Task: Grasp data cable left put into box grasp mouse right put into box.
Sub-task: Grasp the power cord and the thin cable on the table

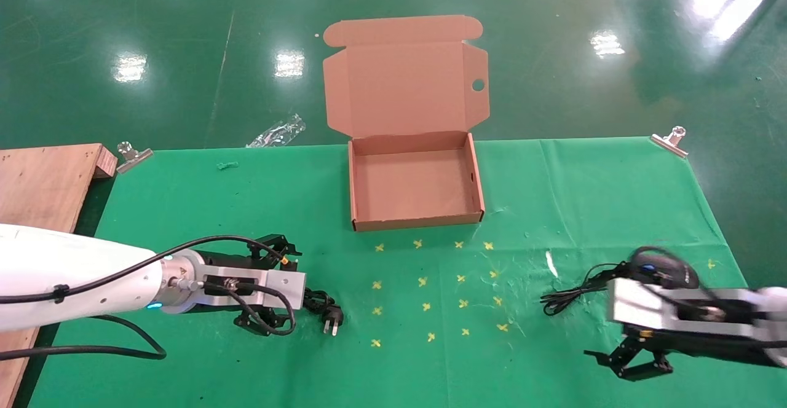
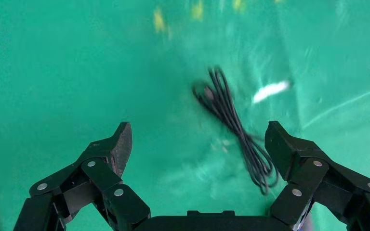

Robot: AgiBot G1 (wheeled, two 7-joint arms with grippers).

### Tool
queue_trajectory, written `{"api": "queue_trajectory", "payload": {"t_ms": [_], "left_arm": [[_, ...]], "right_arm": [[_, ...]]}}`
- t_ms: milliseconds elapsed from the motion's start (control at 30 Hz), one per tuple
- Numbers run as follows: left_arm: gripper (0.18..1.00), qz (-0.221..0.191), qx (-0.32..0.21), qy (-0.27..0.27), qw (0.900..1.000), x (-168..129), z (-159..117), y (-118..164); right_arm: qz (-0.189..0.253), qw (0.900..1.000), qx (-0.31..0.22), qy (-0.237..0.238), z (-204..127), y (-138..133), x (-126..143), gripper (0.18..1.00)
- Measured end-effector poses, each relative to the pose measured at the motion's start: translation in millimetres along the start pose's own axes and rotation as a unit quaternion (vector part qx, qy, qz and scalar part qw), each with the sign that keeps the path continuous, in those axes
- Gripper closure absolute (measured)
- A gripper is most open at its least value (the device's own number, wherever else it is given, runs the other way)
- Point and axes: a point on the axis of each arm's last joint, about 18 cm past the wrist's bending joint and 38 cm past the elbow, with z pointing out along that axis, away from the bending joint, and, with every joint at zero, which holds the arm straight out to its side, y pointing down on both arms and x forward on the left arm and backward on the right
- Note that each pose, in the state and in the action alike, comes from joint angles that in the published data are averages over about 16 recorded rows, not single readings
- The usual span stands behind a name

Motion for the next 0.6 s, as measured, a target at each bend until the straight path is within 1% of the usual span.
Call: {"api": "queue_trajectory", "payload": {"t_ms": [100, 200, 400, 600], "left_arm": [[0.184, 0.0, 0.0, 0.0, 1.0, 0, 0, 0], [0.184, 0.0, 0.0, 0.0, 1.0, 0, 0, 0], [0.184, 0.0, 0.0, 0.0, 1.0, 0, 0, 0], [0.184, 0.001, 0.0, 0.0, 1.0, 0, 0, 0]], "right_arm": [[-0.026, 0.999, -0.027, 0.01, 16, 4, 6, 0.178], [-0.039, 0.998, -0.043, 0.017, 31, 6, 12, 0.178], [-0.045, 0.997, -0.06, 0.027, 52, 9, 25, 0.178], [-0.045, 0.996, -0.07, 0.031, 64, 12, 33, 0.178]]}}
